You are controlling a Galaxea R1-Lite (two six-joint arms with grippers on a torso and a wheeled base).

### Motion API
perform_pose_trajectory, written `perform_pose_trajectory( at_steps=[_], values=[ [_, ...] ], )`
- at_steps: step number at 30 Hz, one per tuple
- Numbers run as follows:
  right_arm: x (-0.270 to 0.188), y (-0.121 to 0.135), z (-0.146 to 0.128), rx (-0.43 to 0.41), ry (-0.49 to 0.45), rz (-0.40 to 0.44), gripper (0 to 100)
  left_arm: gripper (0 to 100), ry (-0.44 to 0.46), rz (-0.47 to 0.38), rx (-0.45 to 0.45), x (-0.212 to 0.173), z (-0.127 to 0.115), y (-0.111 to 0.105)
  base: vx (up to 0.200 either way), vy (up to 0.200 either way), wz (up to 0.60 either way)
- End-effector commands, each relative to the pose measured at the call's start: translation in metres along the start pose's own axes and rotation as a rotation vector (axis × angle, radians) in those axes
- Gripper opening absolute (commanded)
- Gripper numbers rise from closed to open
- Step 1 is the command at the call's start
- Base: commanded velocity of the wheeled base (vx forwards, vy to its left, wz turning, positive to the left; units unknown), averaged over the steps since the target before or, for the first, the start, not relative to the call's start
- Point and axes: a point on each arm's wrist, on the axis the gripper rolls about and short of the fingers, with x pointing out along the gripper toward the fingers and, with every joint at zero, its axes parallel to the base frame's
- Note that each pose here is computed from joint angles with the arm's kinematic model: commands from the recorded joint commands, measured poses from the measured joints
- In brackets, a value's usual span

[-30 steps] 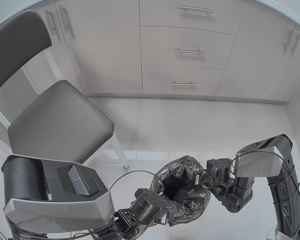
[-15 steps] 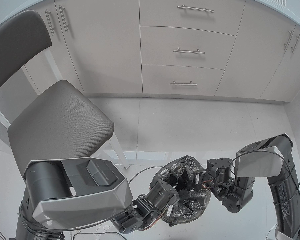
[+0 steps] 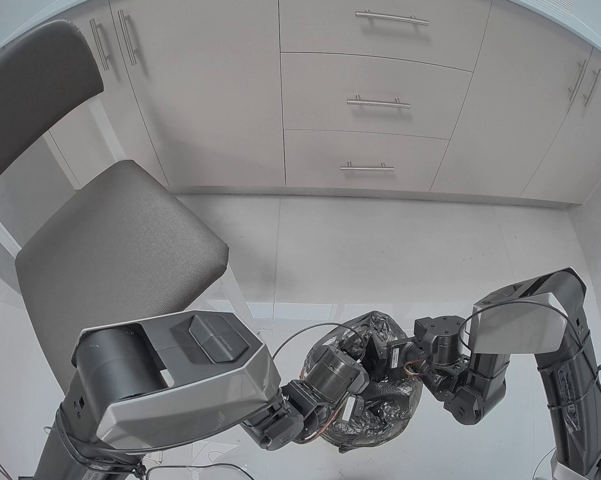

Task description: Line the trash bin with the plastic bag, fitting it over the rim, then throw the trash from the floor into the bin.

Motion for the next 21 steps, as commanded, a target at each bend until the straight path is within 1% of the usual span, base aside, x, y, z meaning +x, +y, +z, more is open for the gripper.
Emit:
perform_pose_trajectory(
  at_steps=[1, 5, 15, 18, 21],
  values=[
    [0.0, 0.0, 0.001, 0.005, -0.016, 0.002, 100, 100, 0.033, 0.015, 0.009, 0.006, -0.005, 0.001, 0.0, 0.0, 0.0],
    [0.001, 0.001, 0.001, 0.005, -0.018, 0.002, 100, 100, 0.061, 0.033, 0.057, 0.008, -0.008, 0.002, 0.0, 0.0, 0.0],
    [0.0, 0.0, 0.002, 0.005, -0.018, 0.002, 100, 100, 0.082, 0.042, 0.066, 0.004, -0.011, 0.003, 0.0, 0.0, 0.0],
    [0.001, 0.001, 0.001, 0.005, -0.018, 0.002, 100, 100, 0.099, 0.045, 0.08, 0.004, -0.014, 0.001, 0.0, 0.0, 0.0],
    [0.0, 0.001, 0.002, 0.007, -0.019, 0.002, 100, 100, 0.144, 0.067, 0.098, 0.0, -0.016, 0.001, 0.0, 0.0, 0.0]
  ],
)
